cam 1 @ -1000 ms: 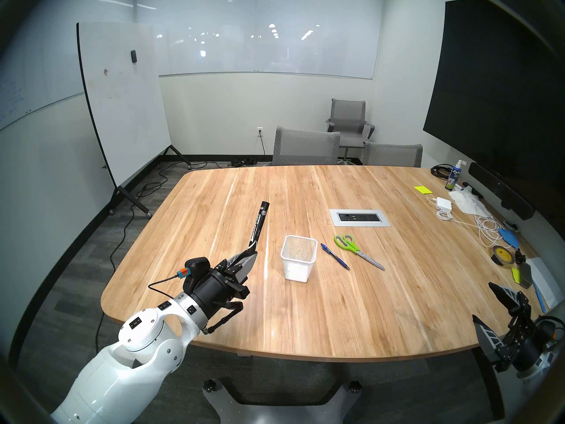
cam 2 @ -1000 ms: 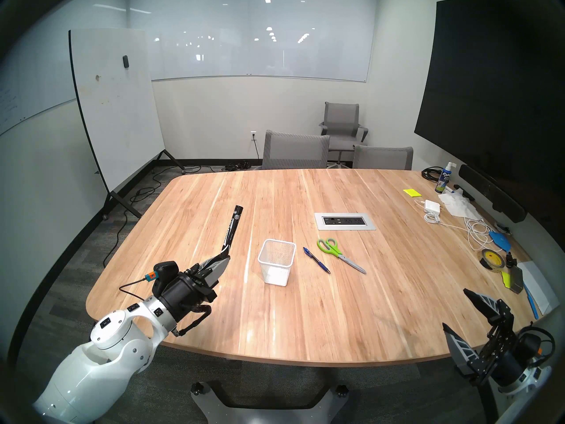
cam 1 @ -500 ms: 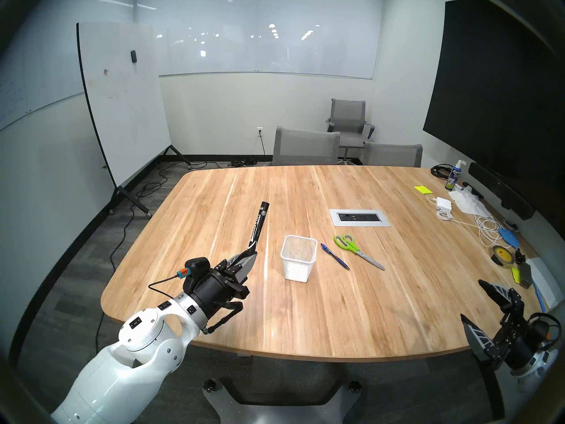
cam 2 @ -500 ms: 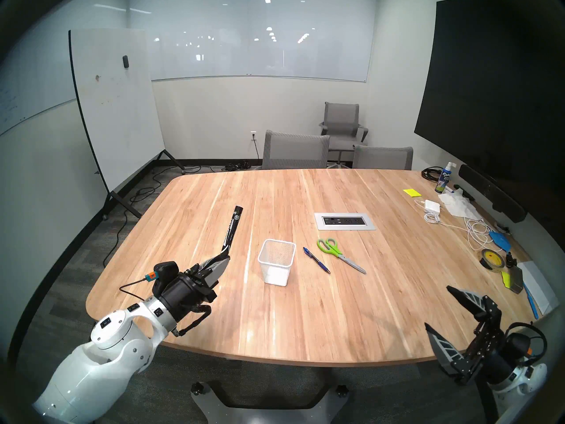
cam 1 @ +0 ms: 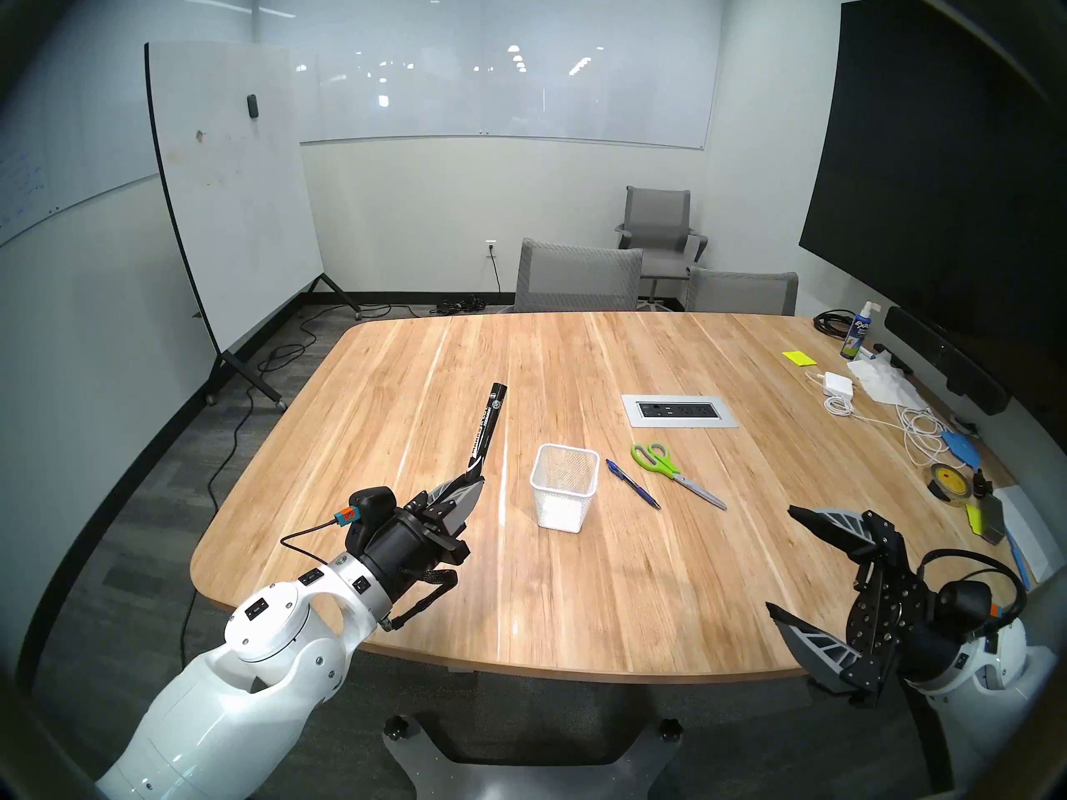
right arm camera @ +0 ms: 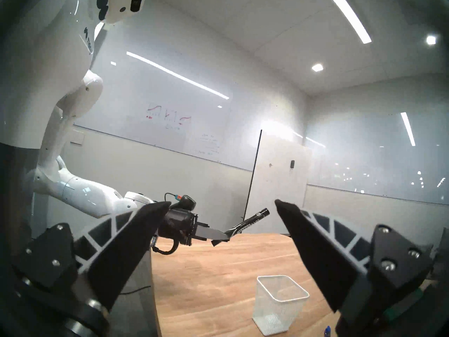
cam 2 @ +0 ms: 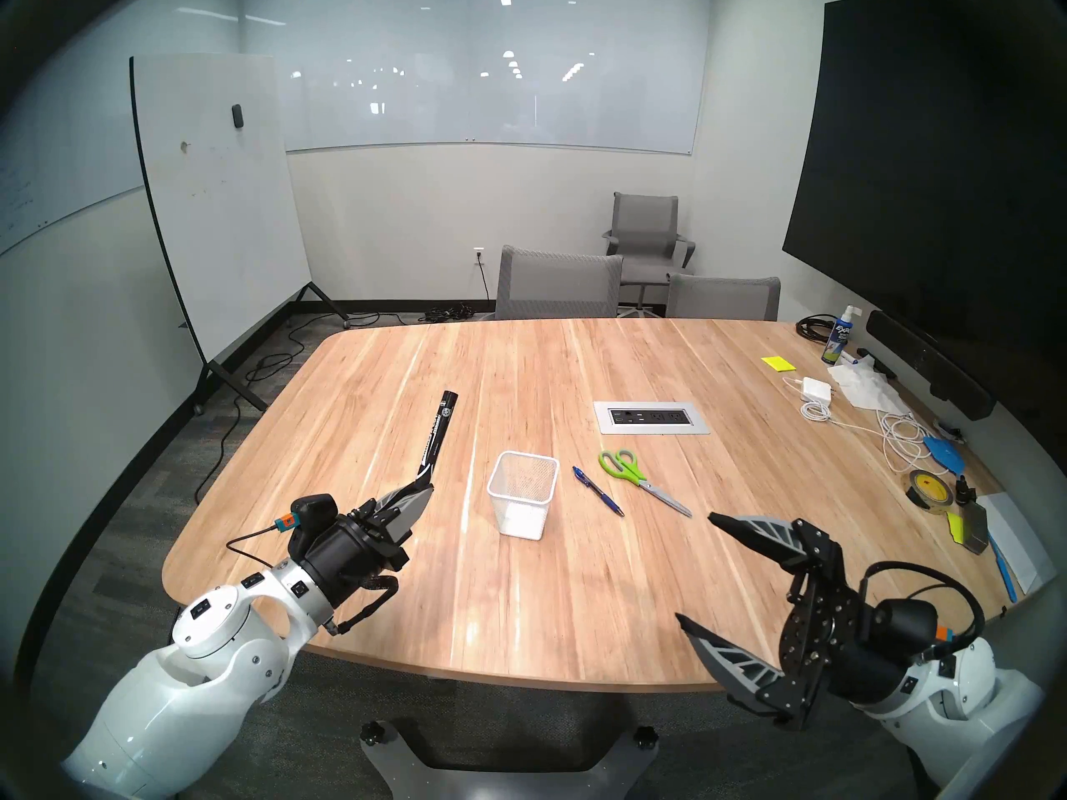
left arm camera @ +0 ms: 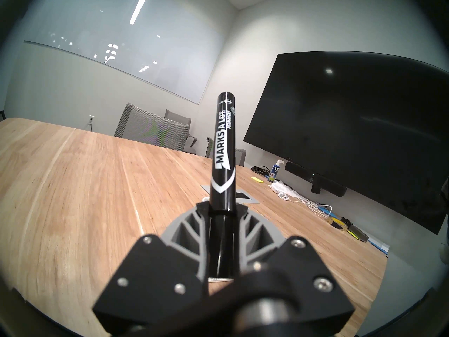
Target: Place the pen, the marker, and the scissors into the pen holder
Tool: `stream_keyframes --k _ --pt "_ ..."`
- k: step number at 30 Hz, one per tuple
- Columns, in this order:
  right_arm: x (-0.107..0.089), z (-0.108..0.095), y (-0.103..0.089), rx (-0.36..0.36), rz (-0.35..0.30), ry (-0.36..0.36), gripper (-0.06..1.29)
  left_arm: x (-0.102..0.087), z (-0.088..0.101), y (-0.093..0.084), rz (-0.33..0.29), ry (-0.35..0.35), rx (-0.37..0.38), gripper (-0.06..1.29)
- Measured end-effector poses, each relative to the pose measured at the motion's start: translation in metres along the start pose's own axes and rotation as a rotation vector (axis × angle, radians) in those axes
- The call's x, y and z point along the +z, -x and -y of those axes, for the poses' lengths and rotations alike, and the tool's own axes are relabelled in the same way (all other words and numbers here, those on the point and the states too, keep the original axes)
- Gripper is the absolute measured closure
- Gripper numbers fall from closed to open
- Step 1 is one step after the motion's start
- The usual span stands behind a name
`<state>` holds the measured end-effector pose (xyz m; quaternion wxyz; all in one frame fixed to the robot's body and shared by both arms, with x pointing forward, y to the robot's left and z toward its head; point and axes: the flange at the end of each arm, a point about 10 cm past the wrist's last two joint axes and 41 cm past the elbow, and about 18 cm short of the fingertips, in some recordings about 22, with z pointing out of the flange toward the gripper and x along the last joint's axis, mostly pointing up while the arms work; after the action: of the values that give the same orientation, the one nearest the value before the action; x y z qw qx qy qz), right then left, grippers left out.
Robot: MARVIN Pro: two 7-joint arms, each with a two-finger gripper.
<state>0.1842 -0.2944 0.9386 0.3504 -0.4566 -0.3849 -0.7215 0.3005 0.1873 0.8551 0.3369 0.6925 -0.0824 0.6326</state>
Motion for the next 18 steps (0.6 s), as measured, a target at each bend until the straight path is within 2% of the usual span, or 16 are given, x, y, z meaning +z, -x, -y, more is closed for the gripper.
stream_keyframes --k 6,18 --pt "0.011 -0.014 0.008 0.035 0.041 0.001 -0.02 0.0 0.0 0.0 -0.001 0.001 -0.001 1.06" --pt "0.02 -0.047 0.029 0.091 0.154 0.06 -0.02 0.001 0.001 0.0 -0.003 0.005 -0.003 1.06"
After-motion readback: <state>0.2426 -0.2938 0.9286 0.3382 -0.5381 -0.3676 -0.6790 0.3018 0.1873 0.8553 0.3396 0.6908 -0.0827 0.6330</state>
